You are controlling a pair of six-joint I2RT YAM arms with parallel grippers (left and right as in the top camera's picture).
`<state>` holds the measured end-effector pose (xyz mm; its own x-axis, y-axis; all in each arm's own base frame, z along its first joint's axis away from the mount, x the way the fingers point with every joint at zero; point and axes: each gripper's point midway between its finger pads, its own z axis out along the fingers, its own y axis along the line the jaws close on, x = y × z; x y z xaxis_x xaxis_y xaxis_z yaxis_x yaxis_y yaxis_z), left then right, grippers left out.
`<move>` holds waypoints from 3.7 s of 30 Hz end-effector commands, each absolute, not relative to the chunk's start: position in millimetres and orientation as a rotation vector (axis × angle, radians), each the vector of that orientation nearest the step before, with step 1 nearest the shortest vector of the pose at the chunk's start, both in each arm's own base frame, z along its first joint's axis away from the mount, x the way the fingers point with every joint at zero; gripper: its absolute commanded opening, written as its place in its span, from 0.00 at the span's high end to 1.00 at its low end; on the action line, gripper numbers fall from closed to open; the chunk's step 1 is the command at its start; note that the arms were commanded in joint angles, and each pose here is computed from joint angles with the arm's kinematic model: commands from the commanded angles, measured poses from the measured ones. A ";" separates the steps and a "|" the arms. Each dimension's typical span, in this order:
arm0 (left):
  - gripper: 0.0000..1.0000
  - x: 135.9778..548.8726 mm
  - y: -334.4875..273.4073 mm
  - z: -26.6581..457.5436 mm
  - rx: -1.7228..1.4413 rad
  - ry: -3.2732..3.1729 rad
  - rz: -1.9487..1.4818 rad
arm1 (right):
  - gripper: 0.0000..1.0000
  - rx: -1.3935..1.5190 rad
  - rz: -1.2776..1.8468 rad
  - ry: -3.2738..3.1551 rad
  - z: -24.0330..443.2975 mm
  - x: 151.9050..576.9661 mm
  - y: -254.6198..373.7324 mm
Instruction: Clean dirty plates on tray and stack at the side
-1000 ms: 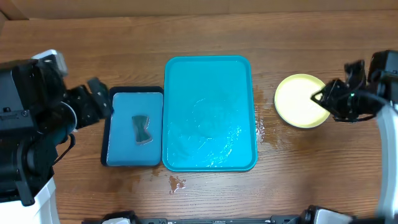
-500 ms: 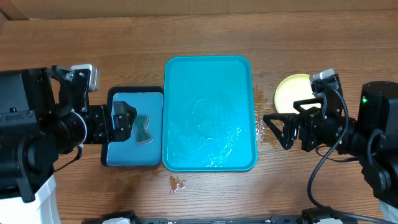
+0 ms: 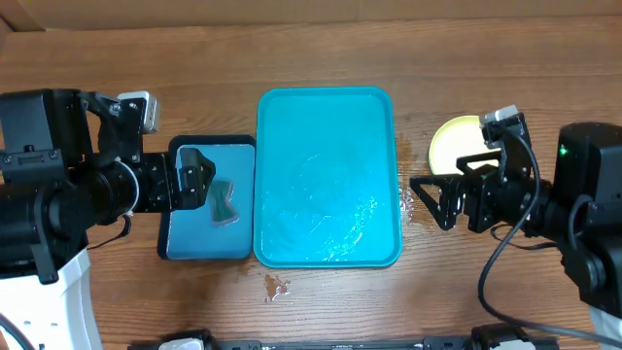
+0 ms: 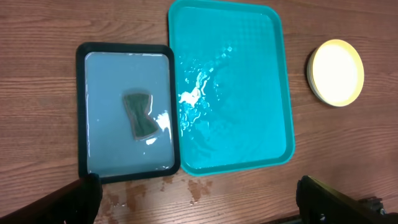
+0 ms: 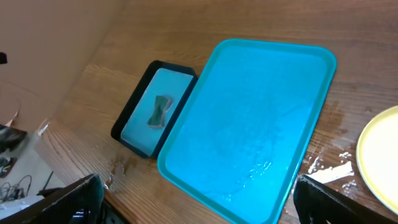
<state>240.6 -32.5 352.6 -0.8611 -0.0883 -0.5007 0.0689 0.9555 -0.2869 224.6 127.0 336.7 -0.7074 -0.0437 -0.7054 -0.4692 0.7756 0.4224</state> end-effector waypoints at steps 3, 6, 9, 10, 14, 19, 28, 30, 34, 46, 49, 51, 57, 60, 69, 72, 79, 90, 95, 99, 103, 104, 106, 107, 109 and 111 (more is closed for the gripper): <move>0.00 245.5 -34.5 352.2 0.014 2.577 -0.420 | 0.00 -0.394 0.607 2.110 349.9 201.6 108.1; 0.00 247.0 -34.3 351.0 0.012 2.582 -0.421 | 0.01 -0.351 0.484 1.975 353.7 200.5 92.2; 0.00 248.7 -34.1 349.2 0.010 2.590 -0.423 | 0.00 -0.294 0.384 1.872 341.0 206.0 77.1; 0.00 249.1 -34.1 348.8 0.010 2.592 -0.423 | 0.00 -0.279 0.363 1.848 334.0 207.9 73.5; 0.00 250.7 -33.9 347.3 0.008 2.598 -0.425 | 0.00 -0.257 0.339 1.808 286.1 211.7 68.3; 0.00 252.8 -33.7 345.3 0.006 2.606 -0.427 | 0.00 -0.241 0.318 1.723 237.6 222.7 64.4; 0.00 253.1 -33.7 344.9 0.006 2.608 -0.427 | 0.00 -0.201 0.279 1.592 193.2 231.2 54.1; 0.00 253.1 -33.7 344.9 0.006 2.608 -0.427 | 0.01 -0.201 0.277 1.580 187.8 234.0 54.1; 0.00 253.1 -33.7 344.9 0.006 2.608 -0.427 | 0.00 -0.200 0.270 1.554 177.9 238.9 53.5; 0.00 253.1 -33.7 344.9 0.006 2.608 -0.427 | 0.01 -0.189 0.262 1.563 176.1 239.5 51.6; 0.00 253.1 -33.7 344.9 0.006 2.608 -0.427 | 0.00 -0.189 0.262 1.563 176.1 239.5 51.6; 0.00 253.1 -33.7 344.9 0.006 2.608 -0.427 | 0.00 -0.189 0.262 1.563 176.1 239.5 51.6; 0.00 253.1 -33.7 344.9 0.006 2.608 -0.427 | 0.01 -0.189 0.262 1.563 176.1 239.5 51.6; 0.00 253.1 -33.7 344.9 0.006 2.608 -0.427 | 0.00 -0.189 0.262 1.563 176.1 239.5 51.6; 0.00 254.4 -26.4 361.9 0.164 2.482 -0.207 | 0.00 -0.189 0.262 1.563 176.1 239.5 51.6; 0.00 263.5 -48.9 389.8 0.408 2.223 -0.169 | 0.00 -0.189 0.262 1.563 176.1 239.5 51.6; 0.00 255.2 -70.3 390.0 0.516 1.801 -0.157 | 0.01 -0.189 0.262 1.563 176.1 239.5 51.6; 0.00 229.3 -78.7 284.2 0.544 1.506 -0.163 | 0.00 -0.189 0.262 1.563 176.1 239.5 51.6; 0.00 220.0 -74.9 248.4 0.507 1.438 -0.146 | 0.00 -0.189 0.262 1.563 176.1 239.5 51.6; 0.00 225.5 -60.5 225.5 0.353 1.460 -0.173 | 0.00 -0.189 0.262 1.563 176.1 239.5 51.6; 0.00 239.9 -41.7 196.6 0.167 1.504 -0.190 | 0.00 -0.189 0.262 1.563 176.1 239.5 51.6; 0.00 243.1 -38.1 186.5 0.135 1.513 -0.188 | 0.00 -0.189 0.262 1.563 176.1 239.5 51.6; 0.00 243.7 -35.3 176.9 0.120 1.559 -0.178 | 0.01 -0.189 0.262 1.563 176.1 239.5 51.6; 0.00 243.7 -35.1 174.6 0.119 1.569 -0.177 | 0.00 -0.189 0.262 1.563 176.1 239.5 51.6; 0.00 243.6 -35.8 174.2 0.122 1.570 -0.181 | 0.01 -0.189 0.262 1.563 176.1 239.5 51.6; 0.00 243.5 -35.7 169.1 0.120 1.591 -0.181 | 0.00 -0.189 0.262 1.563 176.1 239.5 51.6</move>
<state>242.5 -42.9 171.5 -0.0182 -0.0012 -0.9998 0.2298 0.9732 -0.0054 238.9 53.3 177.8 -0.0145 0.0419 -0.9990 -0.2919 0.9554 0.0443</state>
